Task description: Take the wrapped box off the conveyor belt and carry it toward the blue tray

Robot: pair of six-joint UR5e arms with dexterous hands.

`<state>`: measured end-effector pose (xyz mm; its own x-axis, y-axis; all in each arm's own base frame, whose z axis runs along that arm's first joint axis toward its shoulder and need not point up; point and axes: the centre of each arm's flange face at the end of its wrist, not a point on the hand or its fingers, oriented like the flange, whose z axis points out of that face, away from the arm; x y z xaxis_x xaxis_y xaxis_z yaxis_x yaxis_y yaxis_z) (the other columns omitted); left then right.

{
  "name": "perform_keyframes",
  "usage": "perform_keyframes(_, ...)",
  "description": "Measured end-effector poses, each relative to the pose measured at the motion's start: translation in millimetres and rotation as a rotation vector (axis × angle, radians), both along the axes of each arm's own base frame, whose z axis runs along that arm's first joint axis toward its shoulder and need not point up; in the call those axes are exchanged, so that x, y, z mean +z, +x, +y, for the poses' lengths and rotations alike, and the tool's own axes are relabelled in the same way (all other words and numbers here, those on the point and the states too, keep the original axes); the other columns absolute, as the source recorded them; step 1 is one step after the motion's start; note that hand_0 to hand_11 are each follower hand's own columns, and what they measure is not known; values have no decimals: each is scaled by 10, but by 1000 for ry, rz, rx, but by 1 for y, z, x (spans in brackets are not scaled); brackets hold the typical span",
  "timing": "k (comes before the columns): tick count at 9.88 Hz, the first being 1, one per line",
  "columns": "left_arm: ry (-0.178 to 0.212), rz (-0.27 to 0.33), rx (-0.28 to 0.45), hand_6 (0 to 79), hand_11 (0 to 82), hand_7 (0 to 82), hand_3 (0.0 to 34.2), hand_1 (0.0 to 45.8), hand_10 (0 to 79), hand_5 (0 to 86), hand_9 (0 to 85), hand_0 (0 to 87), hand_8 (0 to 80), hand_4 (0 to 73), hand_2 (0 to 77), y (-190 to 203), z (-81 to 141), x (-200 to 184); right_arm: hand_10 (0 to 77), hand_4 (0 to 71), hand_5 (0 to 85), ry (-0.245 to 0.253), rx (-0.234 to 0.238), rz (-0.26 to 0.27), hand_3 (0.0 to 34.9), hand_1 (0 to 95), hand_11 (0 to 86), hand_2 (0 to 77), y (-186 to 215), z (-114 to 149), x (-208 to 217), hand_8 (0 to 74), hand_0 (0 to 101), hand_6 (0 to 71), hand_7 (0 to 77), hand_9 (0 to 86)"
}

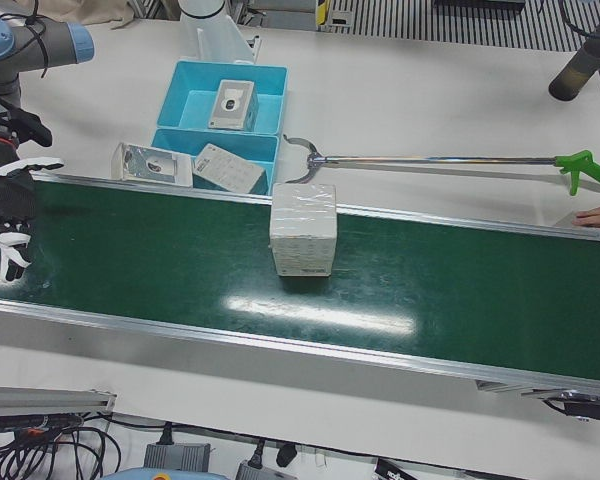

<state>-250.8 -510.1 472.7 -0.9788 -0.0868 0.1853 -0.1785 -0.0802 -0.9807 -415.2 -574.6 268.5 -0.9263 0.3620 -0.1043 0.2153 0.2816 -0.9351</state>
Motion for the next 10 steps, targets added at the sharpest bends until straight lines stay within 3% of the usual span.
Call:
perform_keyframes(7,0,0,0,5,5,0,0,0,5,11,0,0,5,0,5,0,0,0,0,153,284,29,5,-21,0,158,11,147,-2,-4,3,11,494,76,98,44)
perform_keyframes(10,0,0,0,5,5,5,0,0,5,11,5,0,5,0,5,0,0,0,0,115,262,29,2,-20,1,158,5,136,-3,-3,3,0,494,65,60,22)
